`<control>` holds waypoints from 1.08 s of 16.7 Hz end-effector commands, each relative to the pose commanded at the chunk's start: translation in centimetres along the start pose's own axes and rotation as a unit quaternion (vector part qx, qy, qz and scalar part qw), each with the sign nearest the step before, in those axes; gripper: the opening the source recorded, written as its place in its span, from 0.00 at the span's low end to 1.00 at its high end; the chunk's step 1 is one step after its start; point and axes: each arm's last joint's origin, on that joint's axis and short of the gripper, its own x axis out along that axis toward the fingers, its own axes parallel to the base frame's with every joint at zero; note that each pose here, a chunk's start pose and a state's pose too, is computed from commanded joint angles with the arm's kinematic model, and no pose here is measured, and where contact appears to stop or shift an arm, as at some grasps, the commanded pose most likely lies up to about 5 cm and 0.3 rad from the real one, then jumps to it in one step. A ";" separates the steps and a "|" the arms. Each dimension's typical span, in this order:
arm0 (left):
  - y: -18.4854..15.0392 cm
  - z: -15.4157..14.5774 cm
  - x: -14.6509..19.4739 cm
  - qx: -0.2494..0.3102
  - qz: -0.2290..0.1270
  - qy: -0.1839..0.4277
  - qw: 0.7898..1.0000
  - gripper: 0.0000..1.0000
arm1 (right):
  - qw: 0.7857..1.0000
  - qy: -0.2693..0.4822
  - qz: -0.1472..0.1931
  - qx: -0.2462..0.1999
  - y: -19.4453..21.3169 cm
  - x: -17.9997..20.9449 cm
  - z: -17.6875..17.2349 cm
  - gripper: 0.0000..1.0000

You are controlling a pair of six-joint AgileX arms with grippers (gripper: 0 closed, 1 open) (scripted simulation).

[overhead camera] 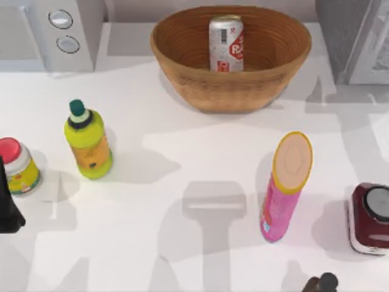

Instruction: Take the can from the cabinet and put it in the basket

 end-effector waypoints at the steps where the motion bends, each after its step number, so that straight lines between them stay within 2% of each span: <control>1: 0.0 0.0 0.0 0.000 0.000 0.000 1.000 1.00 | 1.000 0.003 0.001 -0.001 -0.6 -1.0 -1.5 1.00; 4: 0.0 0.0 0.0 0.000 0.000 0.000 1.000 1.00 | 1.000 0.022 0.002 -0.005 -2.1 -4.0 -7.6 1.00; 7: 0.0 0.0 0.0 0.000 0.000 0.000 1.000 1.00 | 0.999 0.044 0.003 -0.007 -3.3 -6.7 -15.3 1.00; 11: 0.0 0.0 0.0 0.000 0.000 0.000 1.000 1.00 | 0.999 0.048 0.006 -0.004 -4.2 -9.0 -24.2 1.00; 14: 0.0 0.0 0.0 0.000 0.000 0.000 1.000 1.00 | 0.999 0.034 0.007 -0.001 -4.5 -9.7 -28.2 1.00; 18: 0.0 0.0 0.0 0.000 0.000 0.000 1.000 1.00 | 1.000 0.026 0.009 -0.001 -4.7 -9.8 -30.0 1.00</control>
